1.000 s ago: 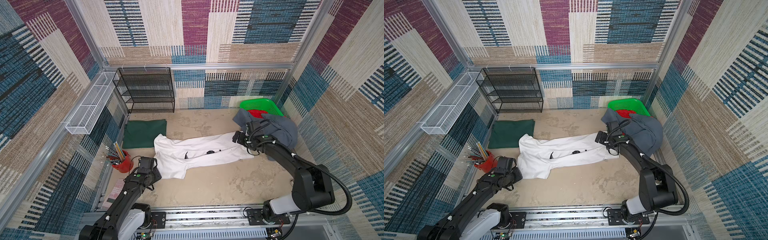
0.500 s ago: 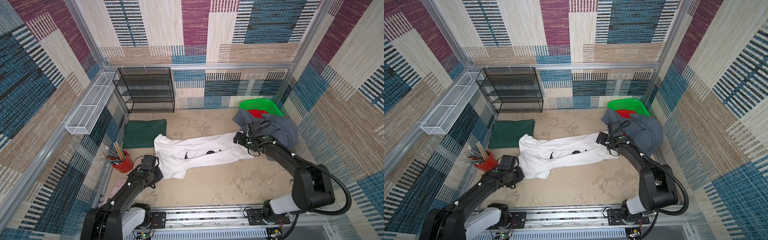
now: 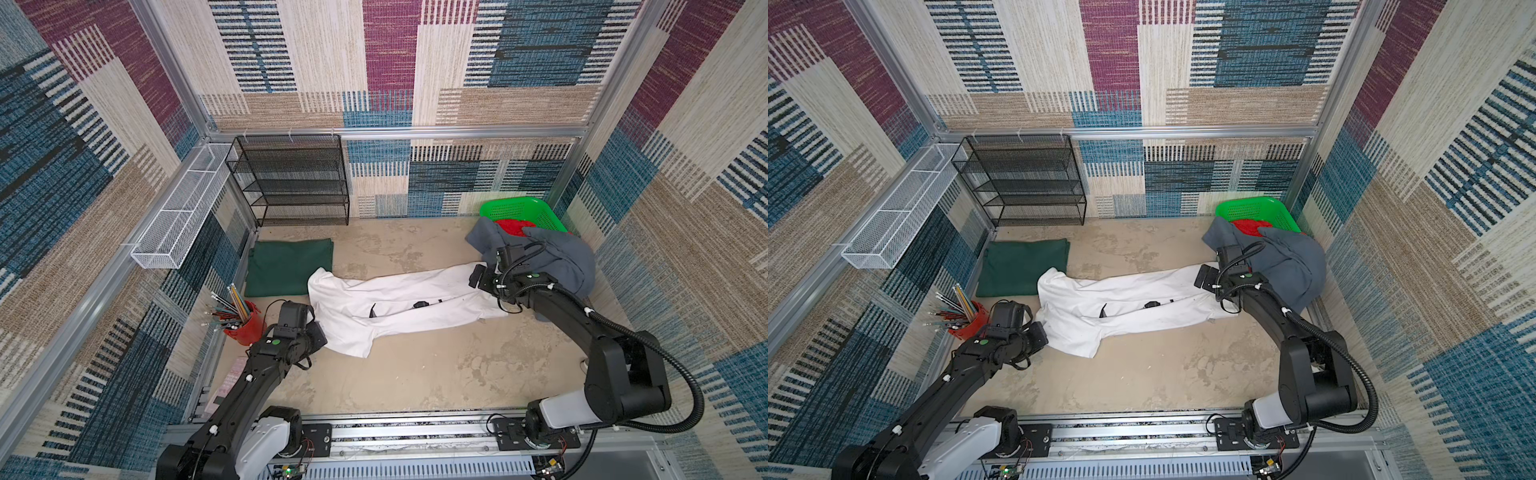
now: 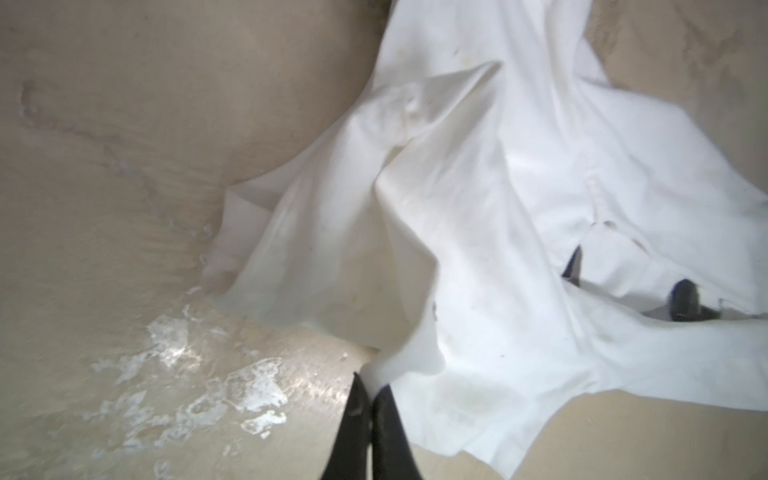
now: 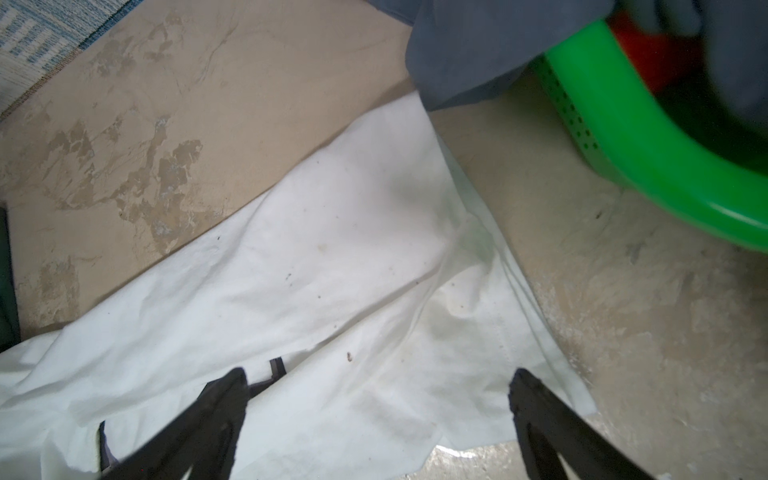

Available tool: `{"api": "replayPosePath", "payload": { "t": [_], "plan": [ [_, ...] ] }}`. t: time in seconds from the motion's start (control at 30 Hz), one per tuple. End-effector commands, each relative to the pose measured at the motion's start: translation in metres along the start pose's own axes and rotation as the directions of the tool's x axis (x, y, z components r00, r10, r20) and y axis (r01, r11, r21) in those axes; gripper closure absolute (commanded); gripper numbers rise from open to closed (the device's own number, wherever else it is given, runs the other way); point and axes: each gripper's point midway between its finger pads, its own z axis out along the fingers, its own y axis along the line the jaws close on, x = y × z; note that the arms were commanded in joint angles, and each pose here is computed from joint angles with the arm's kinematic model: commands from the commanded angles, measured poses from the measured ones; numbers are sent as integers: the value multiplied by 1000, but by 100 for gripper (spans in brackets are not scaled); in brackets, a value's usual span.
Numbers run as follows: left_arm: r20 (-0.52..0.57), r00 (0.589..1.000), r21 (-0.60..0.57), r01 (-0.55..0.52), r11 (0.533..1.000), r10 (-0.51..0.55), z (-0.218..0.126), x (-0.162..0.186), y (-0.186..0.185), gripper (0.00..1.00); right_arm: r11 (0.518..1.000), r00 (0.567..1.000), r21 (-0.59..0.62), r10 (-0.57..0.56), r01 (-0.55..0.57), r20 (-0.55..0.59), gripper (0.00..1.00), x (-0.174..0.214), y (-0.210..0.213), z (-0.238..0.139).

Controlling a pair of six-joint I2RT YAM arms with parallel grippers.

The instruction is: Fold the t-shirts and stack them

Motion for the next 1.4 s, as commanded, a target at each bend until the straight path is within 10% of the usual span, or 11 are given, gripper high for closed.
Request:
{"api": "replayPosePath", "payload": {
  "t": [0.0, 1.0, 1.2, 1.37],
  "plan": [
    [23, 999, 58, 30, 998, -32, -10, -16, -20, 100, 1000, 999, 8, -11, 10, 33, 1, -7, 0, 0],
    [-62, 997, 216, 64, 974, -52, 81, -125, -120, 100, 993, 994, 60, -96, 99, -47, 1, 12, -13, 19],
    [-20, 1000, 243, -5, 970, 10, 75, -130, -126, 14, 995, 994, 40, -91, 94, -57, 1, 16, -12, 18],
    [83, 989, 117, -132, 984, 123, 46, -129, -112, 2, 996, 994, 29, -88, 90, -60, 1, 17, -10, 17]
  ]
}}
